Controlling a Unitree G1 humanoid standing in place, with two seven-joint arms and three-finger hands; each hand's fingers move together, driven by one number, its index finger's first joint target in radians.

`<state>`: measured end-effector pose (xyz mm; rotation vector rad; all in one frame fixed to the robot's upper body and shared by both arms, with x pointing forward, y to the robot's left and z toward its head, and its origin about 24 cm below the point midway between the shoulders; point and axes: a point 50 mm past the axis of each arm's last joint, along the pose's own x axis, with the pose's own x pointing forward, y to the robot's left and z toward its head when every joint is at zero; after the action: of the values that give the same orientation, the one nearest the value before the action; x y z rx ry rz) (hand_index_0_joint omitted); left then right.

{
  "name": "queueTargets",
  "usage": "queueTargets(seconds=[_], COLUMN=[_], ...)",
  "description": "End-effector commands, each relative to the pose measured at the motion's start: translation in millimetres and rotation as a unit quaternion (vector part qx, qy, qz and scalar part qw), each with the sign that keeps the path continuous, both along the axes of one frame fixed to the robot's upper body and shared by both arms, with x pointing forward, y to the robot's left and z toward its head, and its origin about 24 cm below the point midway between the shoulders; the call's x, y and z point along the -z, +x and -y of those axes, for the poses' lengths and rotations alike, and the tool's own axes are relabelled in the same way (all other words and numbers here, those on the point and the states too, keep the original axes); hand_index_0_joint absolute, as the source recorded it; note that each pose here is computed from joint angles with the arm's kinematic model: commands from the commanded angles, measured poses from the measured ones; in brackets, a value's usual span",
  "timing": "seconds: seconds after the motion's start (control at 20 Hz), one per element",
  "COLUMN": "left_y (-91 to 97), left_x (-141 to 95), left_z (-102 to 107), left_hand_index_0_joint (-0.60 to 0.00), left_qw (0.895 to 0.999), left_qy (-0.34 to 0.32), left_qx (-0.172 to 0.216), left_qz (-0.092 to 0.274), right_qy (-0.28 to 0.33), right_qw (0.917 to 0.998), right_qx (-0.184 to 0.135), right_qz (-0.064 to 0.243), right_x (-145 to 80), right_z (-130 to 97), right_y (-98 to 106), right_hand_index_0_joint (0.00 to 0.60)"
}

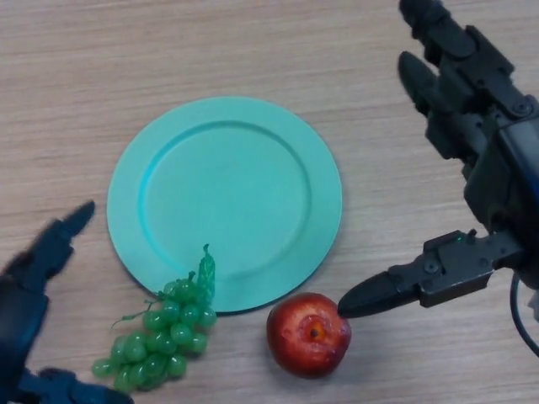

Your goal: Pick up the green grapes and place it on the plate

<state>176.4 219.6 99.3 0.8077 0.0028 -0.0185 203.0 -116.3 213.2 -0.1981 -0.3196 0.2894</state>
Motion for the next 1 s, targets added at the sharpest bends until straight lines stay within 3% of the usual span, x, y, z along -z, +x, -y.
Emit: queueTargets(seconds=[0.05, 0.2, 0.4, 0.5, 0.55, 0.6, 0.65, 0.85, 1.0], left_y=[-3.9, -2.6, -11.4, -13.1, -13.9, -14.2, -12.4, -5.3, -3.2], left_x=[-10, 0, 10, 11, 13, 14, 17, 30, 33], left_z=[1, 7, 18, 19, 19, 20, 21, 26, 28], left_hand_index_0_joint=[0.000, 0.000, 0.000, -0.199, -0.349, -0.449, -0.592, -0.600, -0.600], left_qw=[0.996, 0.996, 0.996, 0.996, 0.995, 0.995, 0.994, 0.989, 0.992], left_qy=[0.059, 0.063, 0.069, 0.075, 0.081, 0.084, 0.091, 0.126, 0.106], left_qx=[0.003, 0.006, 0.041, 0.046, 0.049, 0.052, 0.057, 0.072, 0.067], left_qz=[0.068, 0.060, 0.028, 0.025, 0.023, 0.023, 0.028, 0.032, 0.028], right_qy=[0.017, 0.018, 0.020, 0.022, 0.023, 0.023, 0.026, 0.029, 0.027], right_qw=[0.9955, 0.9955, 0.9956, 0.9955, 0.9955, 0.9956, 0.9955, 0.9950, 0.9951], right_qx=[0.003, 0.002, 0.001, 0.001, 0.002, 0.003, 0.004, 0.004, 0.006], right_qz=[0.093, 0.093, 0.091, 0.092, 0.092, 0.091, 0.091, 0.096, 0.094], right_x=[-24, -23, -22, -22, -22, -22, -22, -23, -22], right_z=[3, 3, 4, 5, 5, 6, 7, 8, 8], right_y=[-10, -10, -10, -11, -11, -11, -12, -13, -13], right_hand_index_0_joint=[0.000, 0.000, 0.000, 0.000, 0.000, 0.000, 0.000, 0.000, 0.000])
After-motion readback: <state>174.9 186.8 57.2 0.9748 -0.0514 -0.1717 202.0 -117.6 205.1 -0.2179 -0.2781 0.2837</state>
